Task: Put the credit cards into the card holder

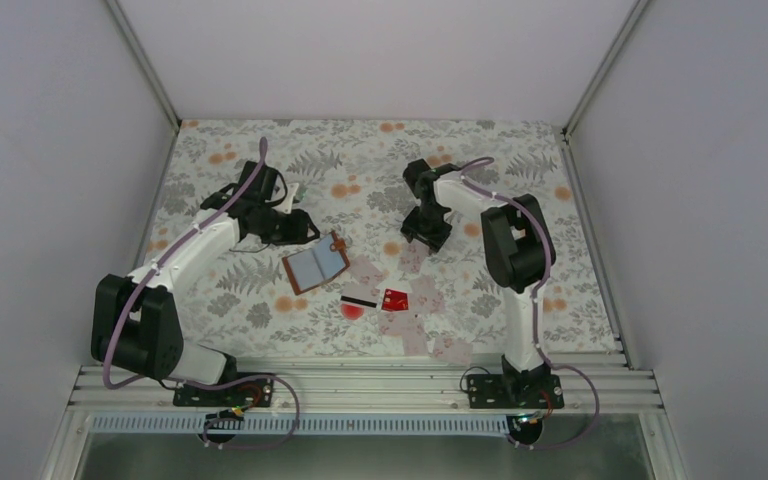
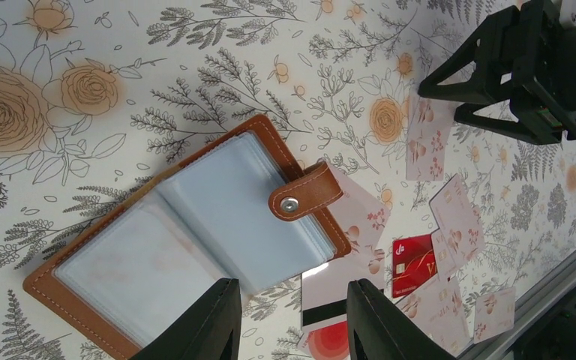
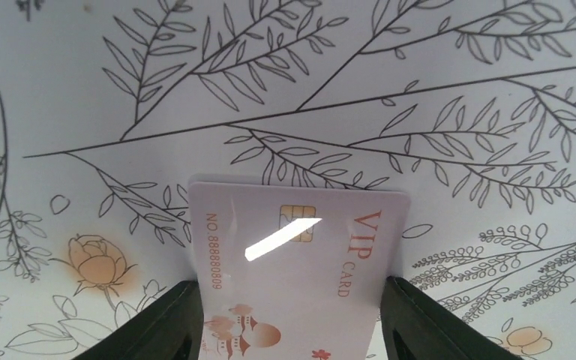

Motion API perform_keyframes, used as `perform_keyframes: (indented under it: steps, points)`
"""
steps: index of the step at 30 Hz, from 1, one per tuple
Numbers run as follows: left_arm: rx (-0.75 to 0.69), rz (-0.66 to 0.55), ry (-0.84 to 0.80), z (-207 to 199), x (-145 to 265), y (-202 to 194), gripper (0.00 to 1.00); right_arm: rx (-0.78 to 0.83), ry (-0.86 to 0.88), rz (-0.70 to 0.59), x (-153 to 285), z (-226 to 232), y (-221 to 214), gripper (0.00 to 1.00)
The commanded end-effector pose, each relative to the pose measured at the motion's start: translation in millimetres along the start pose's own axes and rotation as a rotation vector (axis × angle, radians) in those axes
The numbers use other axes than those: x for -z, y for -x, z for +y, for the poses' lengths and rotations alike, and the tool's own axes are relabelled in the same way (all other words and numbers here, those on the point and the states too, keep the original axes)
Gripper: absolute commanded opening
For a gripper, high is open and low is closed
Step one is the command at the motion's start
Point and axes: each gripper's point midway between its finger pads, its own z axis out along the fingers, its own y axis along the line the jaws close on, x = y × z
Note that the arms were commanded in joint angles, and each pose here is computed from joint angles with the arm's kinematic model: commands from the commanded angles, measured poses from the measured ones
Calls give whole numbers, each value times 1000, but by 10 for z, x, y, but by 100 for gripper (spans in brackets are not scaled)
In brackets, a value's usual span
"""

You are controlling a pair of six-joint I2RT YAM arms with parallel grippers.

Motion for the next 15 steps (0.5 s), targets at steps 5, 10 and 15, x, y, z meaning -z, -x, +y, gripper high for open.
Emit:
perform_keyframes:
  steps: [5,10,15]
  points:
    - [-1,-15,-4,13,10,26,37,-7,-17,38,-370,-82,1,49]
    - [-2,-14,-1,11,13,44,37,23,9,11,-257,-47,53,48]
    - [-5,-16,-6,-18,22,89,37,88,-8,19,-170,-146,-10,50]
